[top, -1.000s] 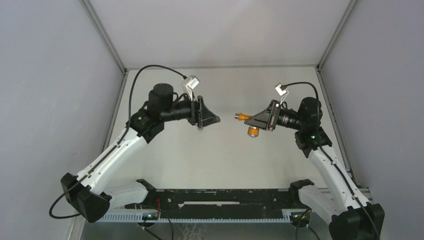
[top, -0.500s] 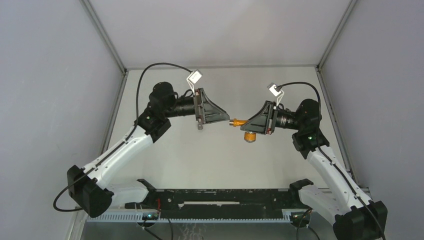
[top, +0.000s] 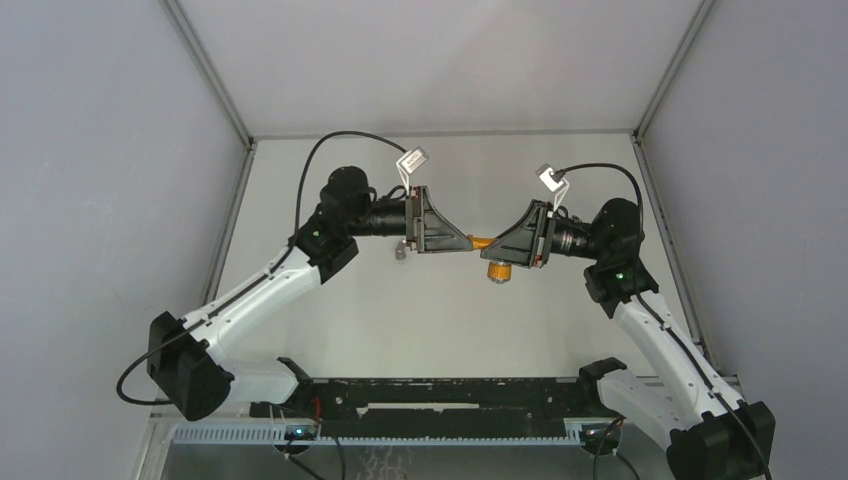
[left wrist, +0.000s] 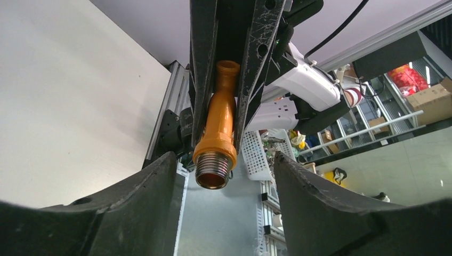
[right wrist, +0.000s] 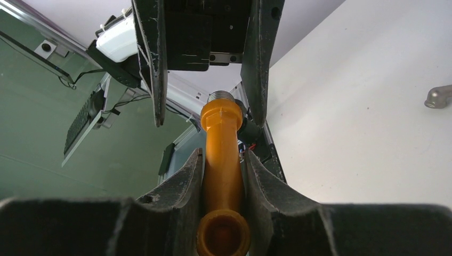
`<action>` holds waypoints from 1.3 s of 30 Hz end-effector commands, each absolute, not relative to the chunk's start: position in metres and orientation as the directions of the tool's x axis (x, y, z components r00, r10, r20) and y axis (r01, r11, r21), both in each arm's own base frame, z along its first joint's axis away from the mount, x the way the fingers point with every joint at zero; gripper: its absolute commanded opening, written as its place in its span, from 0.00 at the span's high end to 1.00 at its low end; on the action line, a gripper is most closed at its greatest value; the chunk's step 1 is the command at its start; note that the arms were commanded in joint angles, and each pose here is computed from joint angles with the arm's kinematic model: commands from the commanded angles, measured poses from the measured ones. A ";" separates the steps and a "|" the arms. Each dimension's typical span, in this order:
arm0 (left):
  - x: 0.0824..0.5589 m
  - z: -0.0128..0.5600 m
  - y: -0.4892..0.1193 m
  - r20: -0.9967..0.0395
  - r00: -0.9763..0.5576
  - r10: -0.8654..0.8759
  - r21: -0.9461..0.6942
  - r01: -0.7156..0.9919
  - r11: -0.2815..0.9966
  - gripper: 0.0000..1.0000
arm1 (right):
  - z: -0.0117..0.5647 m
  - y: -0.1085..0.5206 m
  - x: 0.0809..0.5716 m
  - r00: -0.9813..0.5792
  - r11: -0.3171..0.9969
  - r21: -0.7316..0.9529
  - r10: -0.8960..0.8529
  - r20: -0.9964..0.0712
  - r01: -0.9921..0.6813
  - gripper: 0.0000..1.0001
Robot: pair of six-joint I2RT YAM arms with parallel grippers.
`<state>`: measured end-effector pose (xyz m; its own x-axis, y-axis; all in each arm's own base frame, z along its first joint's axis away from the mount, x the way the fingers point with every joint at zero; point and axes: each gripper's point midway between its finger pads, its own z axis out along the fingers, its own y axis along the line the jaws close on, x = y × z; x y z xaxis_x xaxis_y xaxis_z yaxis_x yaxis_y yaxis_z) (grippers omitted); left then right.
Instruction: Install the water faucets
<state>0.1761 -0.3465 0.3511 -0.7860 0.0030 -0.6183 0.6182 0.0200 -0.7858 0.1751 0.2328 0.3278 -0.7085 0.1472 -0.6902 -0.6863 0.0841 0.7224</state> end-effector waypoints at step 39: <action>0.188 0.354 -0.334 -0.173 -0.984 -0.032 -0.984 0.174 -0.038 1.00 | 0.336 0.172 0.195 -0.370 0.515 0.415 0.192 -0.909 -0.750 0.00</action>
